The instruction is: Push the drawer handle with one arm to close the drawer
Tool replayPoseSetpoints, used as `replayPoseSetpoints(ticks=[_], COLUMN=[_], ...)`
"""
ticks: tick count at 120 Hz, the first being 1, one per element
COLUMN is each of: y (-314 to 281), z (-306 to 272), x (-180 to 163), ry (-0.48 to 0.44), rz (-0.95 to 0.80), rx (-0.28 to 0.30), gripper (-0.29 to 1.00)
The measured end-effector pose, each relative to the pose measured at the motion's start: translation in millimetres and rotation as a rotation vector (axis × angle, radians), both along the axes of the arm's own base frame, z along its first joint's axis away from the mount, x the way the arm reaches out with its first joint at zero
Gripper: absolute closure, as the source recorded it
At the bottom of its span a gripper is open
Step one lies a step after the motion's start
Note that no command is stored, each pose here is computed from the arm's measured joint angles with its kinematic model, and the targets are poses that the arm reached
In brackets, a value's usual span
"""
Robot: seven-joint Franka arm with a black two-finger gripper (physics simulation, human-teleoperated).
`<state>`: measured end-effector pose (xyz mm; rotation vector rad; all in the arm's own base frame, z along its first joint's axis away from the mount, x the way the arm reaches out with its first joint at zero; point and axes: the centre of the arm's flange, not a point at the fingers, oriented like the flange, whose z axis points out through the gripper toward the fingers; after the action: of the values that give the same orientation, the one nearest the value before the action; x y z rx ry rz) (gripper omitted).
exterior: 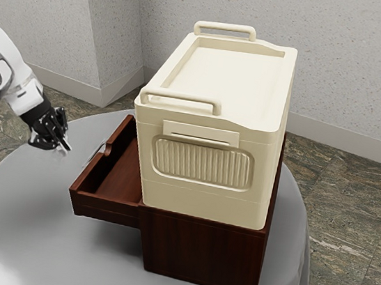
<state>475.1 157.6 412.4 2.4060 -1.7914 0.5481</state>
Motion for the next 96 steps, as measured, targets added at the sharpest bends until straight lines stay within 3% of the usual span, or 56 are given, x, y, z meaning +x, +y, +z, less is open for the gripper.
replayPoseSetpoints(ticks=[51,96], y=[-19,-41], z=[-5,-11], x=[10,18], ry=[-0.008,-0.018], rz=[-0.026,-0.1], rx=[-0.01,0.039], gripper=[0.78,0.78])
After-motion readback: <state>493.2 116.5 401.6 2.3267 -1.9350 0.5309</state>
